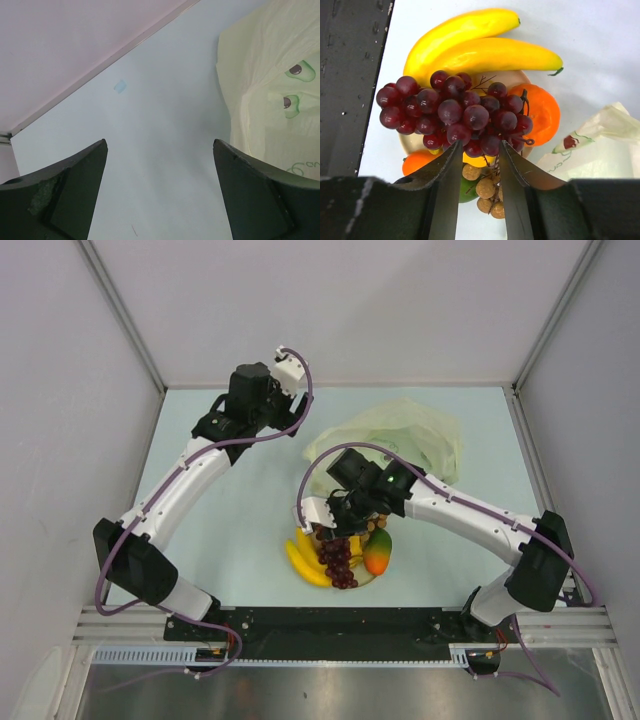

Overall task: Take the fake fruits out of the plastic bag
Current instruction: Place the fake fruit on the plate, then move the plastic bag to the center of the board.

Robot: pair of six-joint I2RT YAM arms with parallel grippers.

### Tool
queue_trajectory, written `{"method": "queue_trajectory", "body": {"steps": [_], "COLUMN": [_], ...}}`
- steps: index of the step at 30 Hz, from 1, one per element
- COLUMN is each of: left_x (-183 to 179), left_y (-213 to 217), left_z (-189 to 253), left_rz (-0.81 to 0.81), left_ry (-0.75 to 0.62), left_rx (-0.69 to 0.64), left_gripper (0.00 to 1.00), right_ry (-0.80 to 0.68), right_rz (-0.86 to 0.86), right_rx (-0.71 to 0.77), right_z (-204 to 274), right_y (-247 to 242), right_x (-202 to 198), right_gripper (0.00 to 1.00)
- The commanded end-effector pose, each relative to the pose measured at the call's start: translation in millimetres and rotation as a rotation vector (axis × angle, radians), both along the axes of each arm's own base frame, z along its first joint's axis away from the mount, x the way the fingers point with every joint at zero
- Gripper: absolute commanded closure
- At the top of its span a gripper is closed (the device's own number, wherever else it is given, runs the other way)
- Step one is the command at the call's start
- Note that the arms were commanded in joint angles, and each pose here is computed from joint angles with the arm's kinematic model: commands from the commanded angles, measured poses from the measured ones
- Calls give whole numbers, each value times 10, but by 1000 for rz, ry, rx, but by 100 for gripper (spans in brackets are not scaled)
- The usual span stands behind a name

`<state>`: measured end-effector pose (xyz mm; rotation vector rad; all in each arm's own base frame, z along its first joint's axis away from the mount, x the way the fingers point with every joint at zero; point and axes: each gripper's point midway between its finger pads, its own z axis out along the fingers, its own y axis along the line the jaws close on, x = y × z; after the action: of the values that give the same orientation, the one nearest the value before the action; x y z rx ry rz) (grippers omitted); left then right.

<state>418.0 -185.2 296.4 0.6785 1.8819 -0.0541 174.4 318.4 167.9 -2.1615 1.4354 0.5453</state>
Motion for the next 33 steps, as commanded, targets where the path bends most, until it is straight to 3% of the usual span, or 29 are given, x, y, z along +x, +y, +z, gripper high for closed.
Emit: {"method": "queue_trajectory", "body": {"steps": [1, 9, 12, 13, 14, 19, 22, 23, 26, 27, 29, 30, 32, 33], "left_x": [-38, 2, 45, 61, 78, 103, 46, 34, -44, -57, -88, -91, -92, -88], "left_y": [4, -26, -6, 5, 17, 172, 270, 332, 445, 467, 514, 527, 554, 558], "left_z": [170, 195, 214, 271, 297, 660, 882, 898, 929, 873, 797, 776, 677, 626], "left_rz": [-5, -9, 11, 18, 25, 80, 92, 104, 116, 117, 118, 119, 118, 113], "left_ry": [-32, -33, -40, -54, -62, -143, -188, -189, -194, -183, -163, -161, -142, -130], "left_rx": [-40, -44, -38, -38, -33, -49, -67, -64, -65, -59, -58, -60, -59, -50], "left_gripper": [8, 4, 0, 0, 0, 0, 0, 0, 0, 0, 0, 0, 0, 0], "right_ry": [-31, -71, -120, -130, -144, -152, -119, -76, 74, 120, 233, 261, 315, 331], "right_rz": [-29, -44, -80, -123, -175, -414, -475, -438, -369, -361, -362, -366, -387, -433], "right_rx": [32, 52, 73, 101, 117, 287, 251, 197, 78, 46, -41, -65, -145, -174], "right_z": [69, 204, 334, 447, 508, 998, 982, 887, 645, 560, 281, 187, -170, -322], "right_y": [77, 22, -31, -61, -105, -389, -715, -896, -1216, -1271, -1428, -1478, -1603, -1680], "right_x": [101, 130, 211, 231, 329, 675, 690, 562, 196, 116, -33, -58, -51, 33], "right_gripper": [60, 57, 45, 6, 1, 0, 0, 2, 22, 38, 54, 69, 81, 93]}}
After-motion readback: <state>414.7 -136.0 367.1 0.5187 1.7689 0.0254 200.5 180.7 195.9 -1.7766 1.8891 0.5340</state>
